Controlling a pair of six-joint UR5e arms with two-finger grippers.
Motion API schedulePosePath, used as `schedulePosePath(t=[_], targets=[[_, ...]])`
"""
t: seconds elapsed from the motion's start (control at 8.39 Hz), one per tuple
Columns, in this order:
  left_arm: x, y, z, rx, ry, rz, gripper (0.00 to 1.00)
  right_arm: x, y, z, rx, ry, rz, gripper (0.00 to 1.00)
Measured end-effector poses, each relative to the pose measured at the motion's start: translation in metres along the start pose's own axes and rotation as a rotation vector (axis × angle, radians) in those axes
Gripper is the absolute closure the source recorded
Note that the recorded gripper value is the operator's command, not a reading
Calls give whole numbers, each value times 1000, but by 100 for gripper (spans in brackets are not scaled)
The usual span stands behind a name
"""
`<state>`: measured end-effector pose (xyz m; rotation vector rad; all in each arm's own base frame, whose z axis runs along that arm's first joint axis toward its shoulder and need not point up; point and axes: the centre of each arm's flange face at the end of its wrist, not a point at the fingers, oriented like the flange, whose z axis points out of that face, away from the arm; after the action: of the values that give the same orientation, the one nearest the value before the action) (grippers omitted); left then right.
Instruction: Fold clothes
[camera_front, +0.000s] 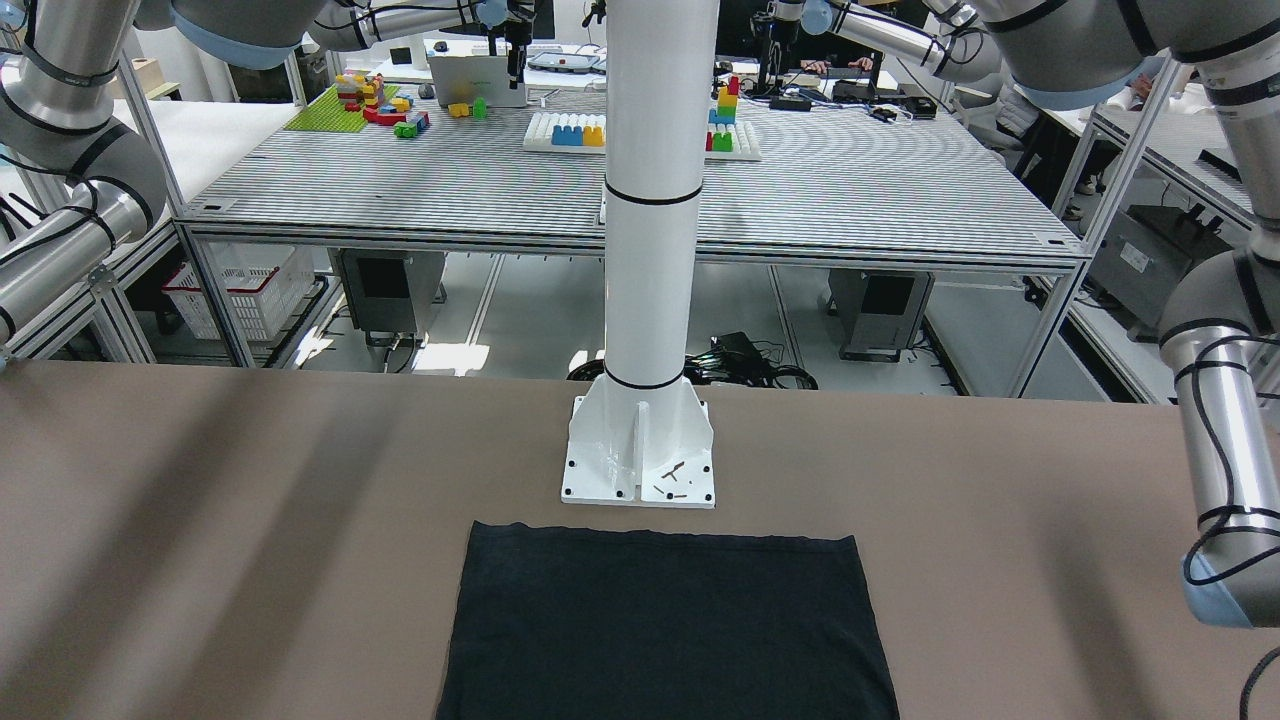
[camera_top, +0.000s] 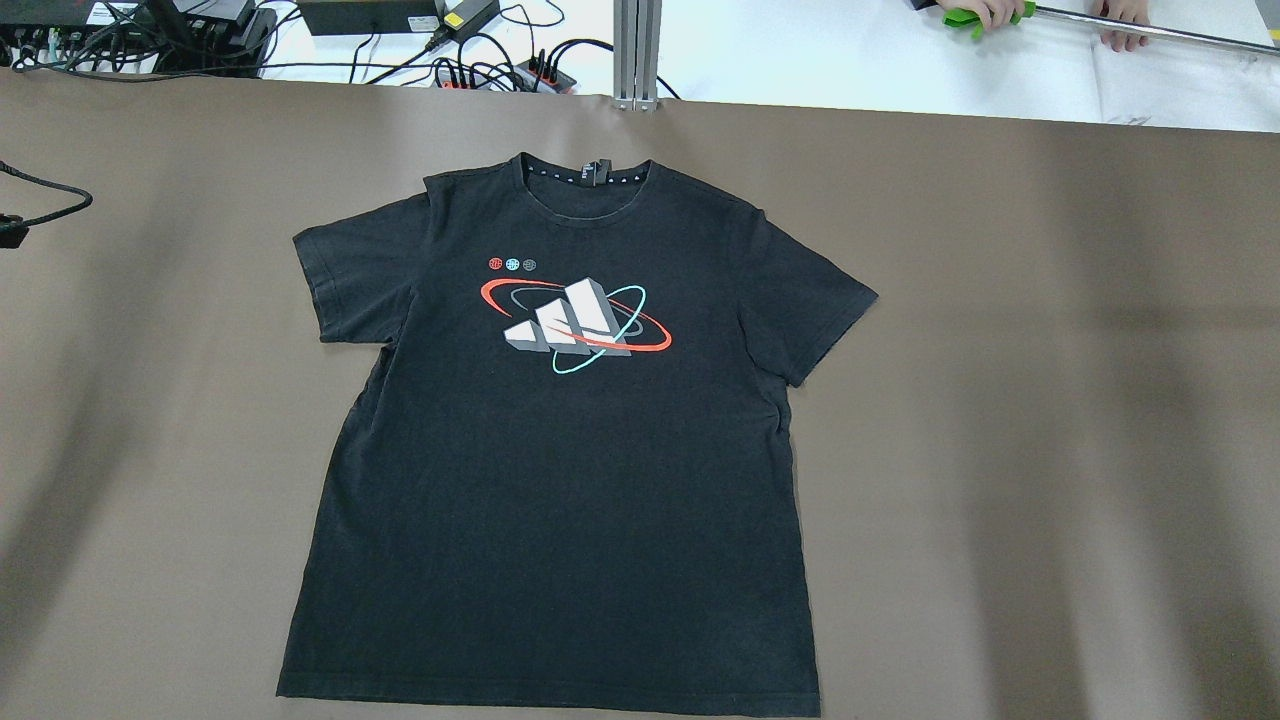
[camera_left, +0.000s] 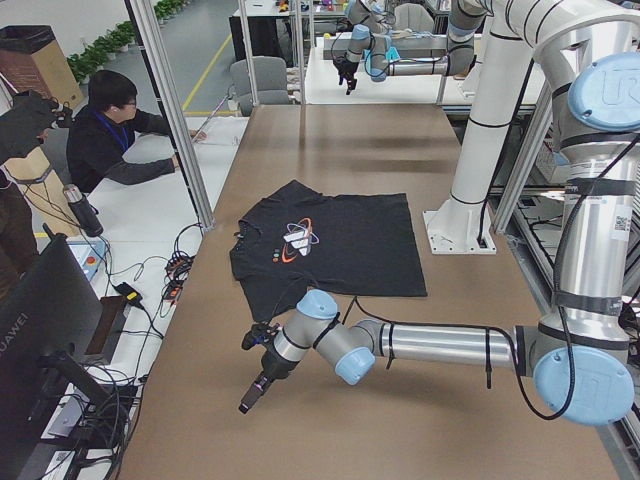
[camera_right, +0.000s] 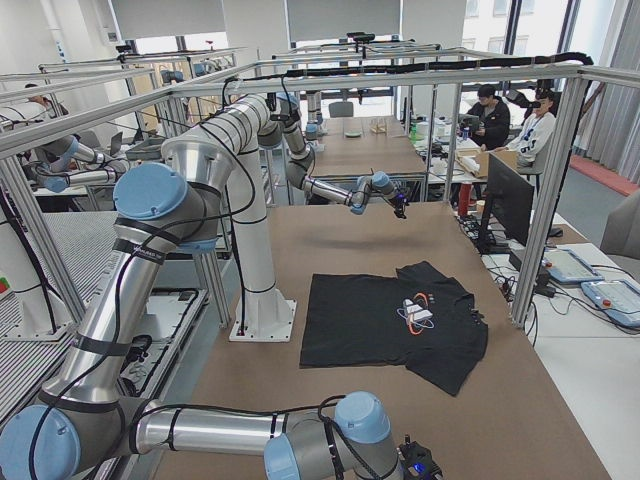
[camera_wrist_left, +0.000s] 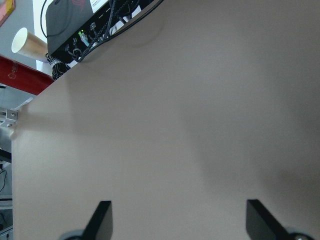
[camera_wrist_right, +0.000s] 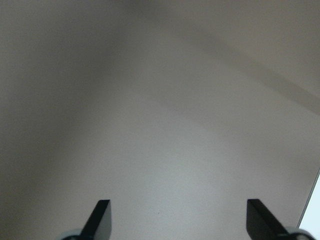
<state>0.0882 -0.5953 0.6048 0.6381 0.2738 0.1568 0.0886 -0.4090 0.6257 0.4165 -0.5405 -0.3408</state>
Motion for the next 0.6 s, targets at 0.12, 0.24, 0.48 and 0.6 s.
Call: schedulePosePath(t=[0.12, 0.24, 0.48, 0.6], targets=[[0, 1, 0, -1, -1, 0, 6, 0, 0, 0, 0, 0, 0, 5], [0, 2, 1, -2, -3, 5, 6, 0, -1, 0, 0, 0, 0, 5], [0, 3, 2, -4, -4, 7, 6, 0, -1, 0, 0, 0, -1, 5], [0, 3, 3, -7, -6, 6, 6, 0, -1, 0, 0, 0, -1, 5]])
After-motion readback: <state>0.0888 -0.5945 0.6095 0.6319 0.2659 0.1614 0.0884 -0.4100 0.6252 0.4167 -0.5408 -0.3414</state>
